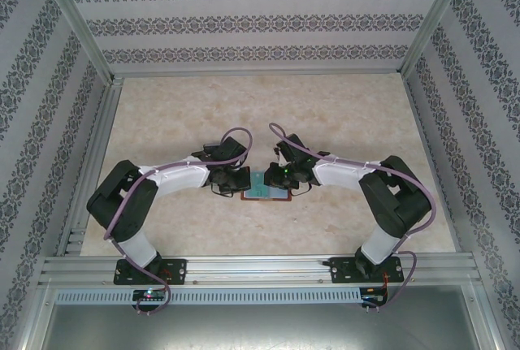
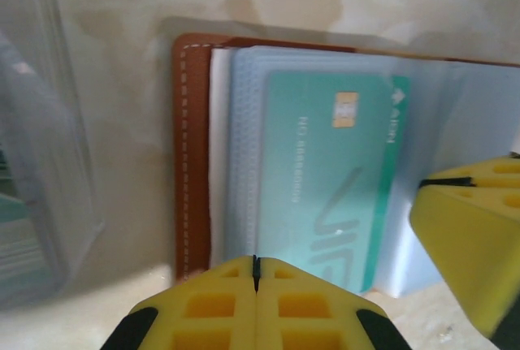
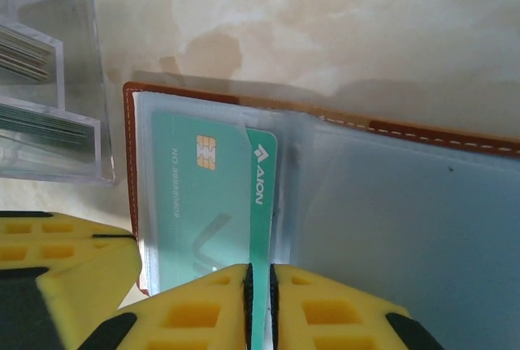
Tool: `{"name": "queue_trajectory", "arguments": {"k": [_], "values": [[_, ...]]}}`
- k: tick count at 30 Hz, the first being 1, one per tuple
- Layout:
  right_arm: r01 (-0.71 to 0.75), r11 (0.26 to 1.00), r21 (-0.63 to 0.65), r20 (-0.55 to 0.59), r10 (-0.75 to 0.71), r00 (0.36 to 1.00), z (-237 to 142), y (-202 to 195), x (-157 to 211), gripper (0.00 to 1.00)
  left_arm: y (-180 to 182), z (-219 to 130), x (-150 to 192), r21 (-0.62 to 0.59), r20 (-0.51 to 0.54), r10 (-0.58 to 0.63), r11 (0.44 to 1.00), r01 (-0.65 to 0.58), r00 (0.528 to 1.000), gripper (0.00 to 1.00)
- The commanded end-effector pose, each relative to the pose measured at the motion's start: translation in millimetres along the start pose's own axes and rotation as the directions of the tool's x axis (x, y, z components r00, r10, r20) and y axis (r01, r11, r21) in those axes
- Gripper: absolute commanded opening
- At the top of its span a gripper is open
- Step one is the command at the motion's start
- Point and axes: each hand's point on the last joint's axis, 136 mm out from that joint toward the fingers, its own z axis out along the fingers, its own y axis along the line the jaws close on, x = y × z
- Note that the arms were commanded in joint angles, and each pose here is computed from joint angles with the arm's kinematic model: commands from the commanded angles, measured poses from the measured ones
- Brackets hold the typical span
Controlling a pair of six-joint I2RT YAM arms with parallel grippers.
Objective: Take the credit cards out of the card holder
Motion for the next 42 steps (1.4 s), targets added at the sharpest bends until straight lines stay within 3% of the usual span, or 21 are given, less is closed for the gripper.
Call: {"name": "queue_trajectory", "arguments": {"k": [1, 17, 21, 27, 32, 42], "values": [[0.004, 0.999, -0.033, -0.011, -0.004, 1.000, 2, 15, -2, 0.19, 21, 7, 7, -0.064, -0.034, -0.008, 0.998, 0.005, 0.999, 0.00], [-0.032, 0.998, 0.048, -0.066, 0.035, 0.997, 10, -4, 9, 0.24, 28, 11, 14, -0.079, -0.056, -0.023, 0.997, 0.019, 0.998, 0.00], [-0.036, 0.999, 0.015, -0.076, 0.037, 0.996, 15, 0, 10, 0.25, 25, 12, 14, -0.068, -0.057, -0.023, 0.998, 0.019, 0.998, 0.00], [-0.040, 0.999, -0.026, -0.079, 0.038, 0.996, 17, 8, 8, 0.17, 23, 12, 14, -0.057, -0.059, -0.023, 0.998, 0.020, 0.998, 0.00], [-0.047, 0.999, -0.023, -0.073, 0.045, 0.996, 15, 4, 8, 0.00, 25, 12, 16, -0.060, -0.065, -0.022, 0.998, 0.018, 0.998, 0.00], [-0.051, 0.998, -0.022, 0.006, 0.051, 0.999, -14, -12, -3, 0.00, 31, 8, 17, -0.086, -0.053, -0.027, 0.996, 0.022, 0.998, 0.00]]}}
